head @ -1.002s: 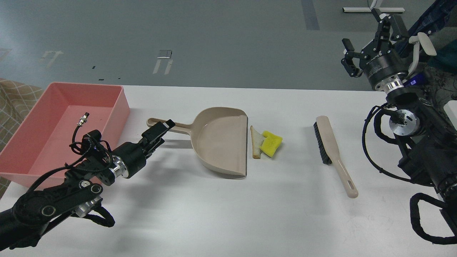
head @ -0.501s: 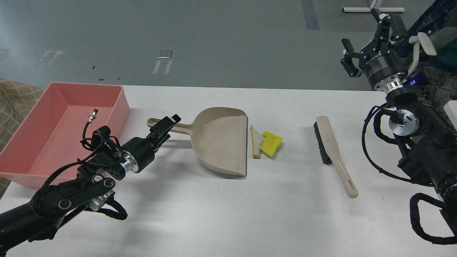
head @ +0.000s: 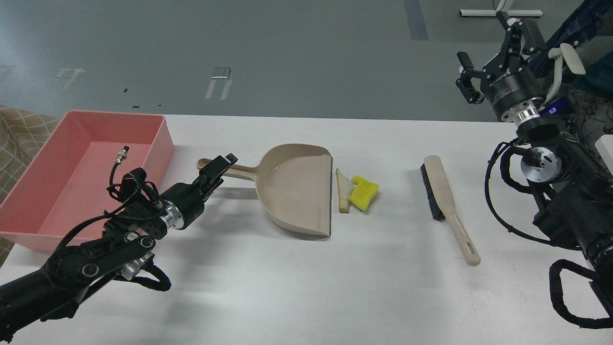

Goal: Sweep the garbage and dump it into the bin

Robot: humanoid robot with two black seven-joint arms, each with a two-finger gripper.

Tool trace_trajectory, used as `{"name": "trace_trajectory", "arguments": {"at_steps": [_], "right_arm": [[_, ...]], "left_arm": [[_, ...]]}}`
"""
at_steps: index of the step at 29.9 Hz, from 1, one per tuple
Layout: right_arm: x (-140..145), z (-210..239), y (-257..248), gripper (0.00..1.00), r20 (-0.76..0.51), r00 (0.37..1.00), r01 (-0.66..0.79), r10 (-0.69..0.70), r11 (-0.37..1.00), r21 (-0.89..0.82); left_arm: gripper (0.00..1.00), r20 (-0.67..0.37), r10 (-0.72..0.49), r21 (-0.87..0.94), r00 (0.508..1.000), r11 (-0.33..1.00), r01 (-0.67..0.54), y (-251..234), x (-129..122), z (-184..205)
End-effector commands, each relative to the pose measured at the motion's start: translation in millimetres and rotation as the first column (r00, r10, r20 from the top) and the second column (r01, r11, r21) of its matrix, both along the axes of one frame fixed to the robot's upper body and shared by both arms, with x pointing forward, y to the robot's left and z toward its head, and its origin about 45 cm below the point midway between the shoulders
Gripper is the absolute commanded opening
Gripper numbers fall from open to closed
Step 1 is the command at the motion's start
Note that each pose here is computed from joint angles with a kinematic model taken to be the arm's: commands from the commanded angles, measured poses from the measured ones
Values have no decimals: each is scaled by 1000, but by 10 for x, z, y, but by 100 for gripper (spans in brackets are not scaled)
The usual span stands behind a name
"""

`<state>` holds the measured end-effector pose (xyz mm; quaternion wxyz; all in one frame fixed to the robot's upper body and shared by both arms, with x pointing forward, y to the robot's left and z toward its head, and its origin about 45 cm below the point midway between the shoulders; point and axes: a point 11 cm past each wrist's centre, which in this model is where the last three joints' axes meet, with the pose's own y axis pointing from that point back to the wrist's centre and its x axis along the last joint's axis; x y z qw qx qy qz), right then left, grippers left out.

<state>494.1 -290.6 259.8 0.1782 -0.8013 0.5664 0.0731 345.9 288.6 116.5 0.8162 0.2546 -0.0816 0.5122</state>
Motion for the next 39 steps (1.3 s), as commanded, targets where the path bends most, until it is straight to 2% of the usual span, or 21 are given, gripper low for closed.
{"name": "trace_trajectory", "arguments": {"at_steps": [1,9,15,18,20,21,22,26,29,30,33,39], "right_arm": [[0,-1,13,100,-1,1000,-6,6,1000,-8],[0,1,24,100,0,1000,-8,8,1000,-7],[-3,-4,15,100,-1,1000,-7,7,1000,-8],[0,3,17,100,0,1000,-7,7,1000,-8],[0,3,17,100,0,1000,-7,7,1000,-8],[0,3,17,100,0,1000,-7,7,1000,-8],[0,3,17,100,0,1000,-7,7,1000,-8],[1,5,8,100,0,1000,-5,5,1000,-10],[4,14,7,100,2,1000,-4,4,1000,-8],[4,12,10,100,2,1000,-5,5,1000,-10],[4,13,9,100,2,1000,-5,5,1000,-8],[6,29,-19,100,5,1000,-1,1,1000,-13]], "left_arm": [[82,1,2,4,1000,1000,-2,-3,25,20],[76,9,3,2,1000,1000,-3,-6,57,53],[62,8,4,3,1000,1000,-4,-6,61,56],[52,10,4,5,1000,1000,-4,-8,76,70],[42,3,6,9,1000,1000,-6,-6,72,59],[42,3,6,9,1000,1000,-6,-6,72,59],[36,1,8,10,1000,1000,-8,-2,75,59],[28,3,7,9,1000,1000,-7,-9,79,67],[11,0,9,11,1000,1000,-9,-6,78,63],[0,-11,14,15,1000,1000,-14,-8,78,53],[0,-38,31,14,999,999,-31,-33,87,30],[0,-28,23,-9,999,1000,-23,-108,102,48]]}}
